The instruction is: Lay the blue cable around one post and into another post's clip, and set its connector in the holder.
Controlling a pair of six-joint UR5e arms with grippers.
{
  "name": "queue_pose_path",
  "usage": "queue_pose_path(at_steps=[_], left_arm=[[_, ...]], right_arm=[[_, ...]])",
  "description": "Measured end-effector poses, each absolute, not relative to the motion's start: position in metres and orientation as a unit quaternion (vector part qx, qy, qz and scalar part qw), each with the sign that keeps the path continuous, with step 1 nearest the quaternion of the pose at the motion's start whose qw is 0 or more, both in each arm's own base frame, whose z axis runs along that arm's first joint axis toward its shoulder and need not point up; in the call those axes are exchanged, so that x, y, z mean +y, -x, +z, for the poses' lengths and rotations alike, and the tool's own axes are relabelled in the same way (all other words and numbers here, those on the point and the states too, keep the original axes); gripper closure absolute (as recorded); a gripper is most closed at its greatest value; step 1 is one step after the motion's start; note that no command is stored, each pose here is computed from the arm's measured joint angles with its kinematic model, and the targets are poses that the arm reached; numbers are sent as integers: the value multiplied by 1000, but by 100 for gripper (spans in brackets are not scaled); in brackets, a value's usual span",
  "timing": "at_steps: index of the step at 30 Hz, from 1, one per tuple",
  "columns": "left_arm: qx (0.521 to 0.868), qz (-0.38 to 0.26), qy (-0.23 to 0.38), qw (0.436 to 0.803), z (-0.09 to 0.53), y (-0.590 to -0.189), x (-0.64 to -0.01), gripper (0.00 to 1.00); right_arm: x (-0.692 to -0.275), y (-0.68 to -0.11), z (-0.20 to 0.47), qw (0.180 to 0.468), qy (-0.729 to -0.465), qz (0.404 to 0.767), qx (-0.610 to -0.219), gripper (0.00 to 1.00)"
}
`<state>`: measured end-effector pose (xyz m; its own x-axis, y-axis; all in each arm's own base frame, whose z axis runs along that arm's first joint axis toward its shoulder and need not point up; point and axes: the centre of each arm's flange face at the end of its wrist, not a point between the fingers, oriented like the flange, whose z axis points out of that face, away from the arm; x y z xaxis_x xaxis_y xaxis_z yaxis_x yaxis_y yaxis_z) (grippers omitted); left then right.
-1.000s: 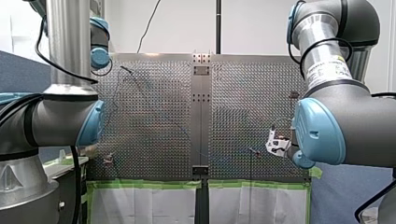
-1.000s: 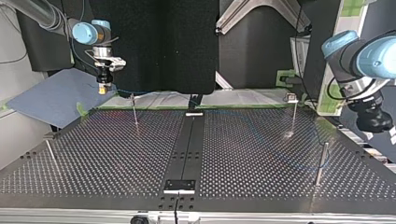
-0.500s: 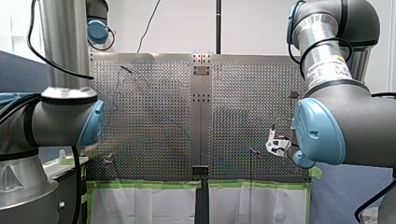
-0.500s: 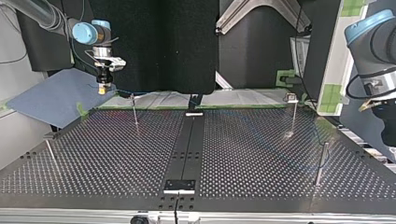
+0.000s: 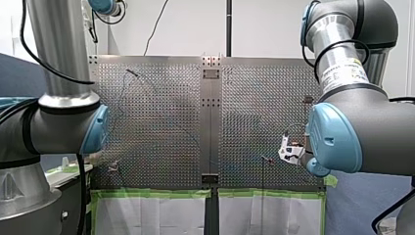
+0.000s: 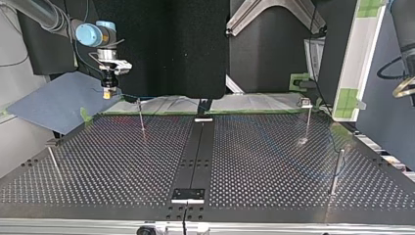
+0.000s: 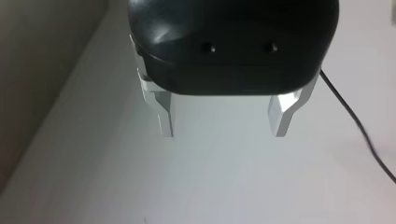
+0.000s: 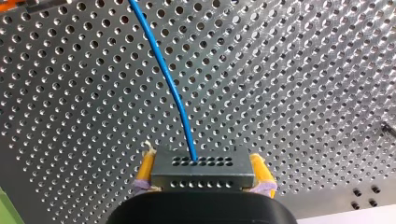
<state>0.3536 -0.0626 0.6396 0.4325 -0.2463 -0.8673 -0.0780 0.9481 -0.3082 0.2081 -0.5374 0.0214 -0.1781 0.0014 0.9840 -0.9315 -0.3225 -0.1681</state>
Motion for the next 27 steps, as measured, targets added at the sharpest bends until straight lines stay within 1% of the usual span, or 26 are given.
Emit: queue_pose_path(at_steps=[7,11,18,21,27], left_arm=[[519,-39,127,844,673,-323,-76,0],[524,-23,127,842,679,-318,-76,0],[575,3,124,808,645,-320,-77,0],[597,4,123,793,629,-321,-79,0],[630,-7,110,769,614,-318,-86,0]], right_arm=[[-537,-208,21,374,-521,624,-446,100],[-537,-208,21,373,-521,624,-447,100],[-537,-208,21,374,-521,624,-446,100],[-537,-208,21,374,-521,624,-446,100],[-537,-208,21,374,-521,624,-446,100]])
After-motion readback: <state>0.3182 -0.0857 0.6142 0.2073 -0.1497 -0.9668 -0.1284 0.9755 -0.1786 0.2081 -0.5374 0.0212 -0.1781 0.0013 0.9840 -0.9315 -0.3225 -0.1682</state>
